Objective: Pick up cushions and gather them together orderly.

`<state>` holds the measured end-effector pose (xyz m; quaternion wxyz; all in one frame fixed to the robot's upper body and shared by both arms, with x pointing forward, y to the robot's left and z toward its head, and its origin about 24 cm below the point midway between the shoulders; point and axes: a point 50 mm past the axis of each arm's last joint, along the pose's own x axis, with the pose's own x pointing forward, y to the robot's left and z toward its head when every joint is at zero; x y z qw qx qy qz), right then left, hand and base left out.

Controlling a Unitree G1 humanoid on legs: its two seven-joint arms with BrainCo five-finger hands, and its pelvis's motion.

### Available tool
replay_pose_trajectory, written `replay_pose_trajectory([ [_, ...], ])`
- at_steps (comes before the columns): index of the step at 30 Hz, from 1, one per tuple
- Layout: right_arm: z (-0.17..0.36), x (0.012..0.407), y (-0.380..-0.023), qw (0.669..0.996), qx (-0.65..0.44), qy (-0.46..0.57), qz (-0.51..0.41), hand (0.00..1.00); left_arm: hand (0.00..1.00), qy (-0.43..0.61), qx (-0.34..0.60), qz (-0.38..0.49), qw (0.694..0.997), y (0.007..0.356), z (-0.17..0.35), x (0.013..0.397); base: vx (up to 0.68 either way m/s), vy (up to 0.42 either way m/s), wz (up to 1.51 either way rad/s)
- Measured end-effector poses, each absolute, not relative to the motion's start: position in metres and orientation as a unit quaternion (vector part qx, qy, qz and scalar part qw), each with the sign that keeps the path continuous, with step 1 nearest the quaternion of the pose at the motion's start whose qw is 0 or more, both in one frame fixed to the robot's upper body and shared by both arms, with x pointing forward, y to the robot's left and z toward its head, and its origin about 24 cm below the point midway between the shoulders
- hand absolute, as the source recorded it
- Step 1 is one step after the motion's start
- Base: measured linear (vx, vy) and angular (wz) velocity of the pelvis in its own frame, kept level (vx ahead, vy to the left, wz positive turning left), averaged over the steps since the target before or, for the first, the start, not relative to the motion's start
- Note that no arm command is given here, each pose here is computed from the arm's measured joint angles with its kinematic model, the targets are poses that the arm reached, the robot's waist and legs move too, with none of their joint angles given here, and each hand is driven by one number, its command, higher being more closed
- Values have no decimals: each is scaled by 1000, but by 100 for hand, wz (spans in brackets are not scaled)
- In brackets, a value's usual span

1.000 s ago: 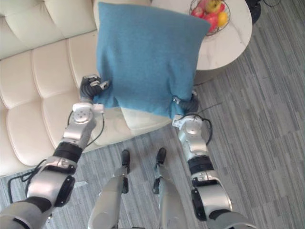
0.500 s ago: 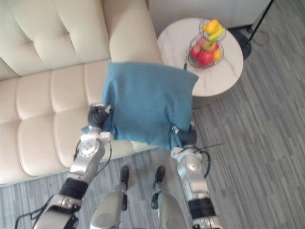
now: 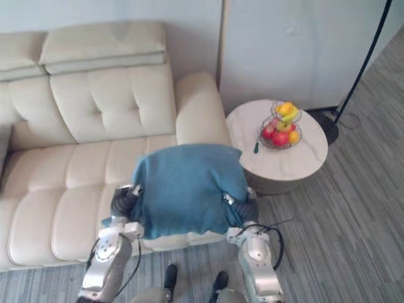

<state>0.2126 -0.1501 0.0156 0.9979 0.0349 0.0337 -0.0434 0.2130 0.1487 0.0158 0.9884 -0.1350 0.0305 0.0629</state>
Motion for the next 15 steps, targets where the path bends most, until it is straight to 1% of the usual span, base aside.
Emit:
replay_pose_trajectory([
  [8,15,207,-150,998,37,37,-35,100,100,47,-146,70,986,150,8,203,6,-15,3],
  [11,10,210,-150,998,36,41,-32,100,100,42,-152,75,985,152,10,202,-21,-8,12],
  [15,-1,223,-151,997,24,63,-24,100,100,38,-172,90,980,156,10,202,41,66,18],
])
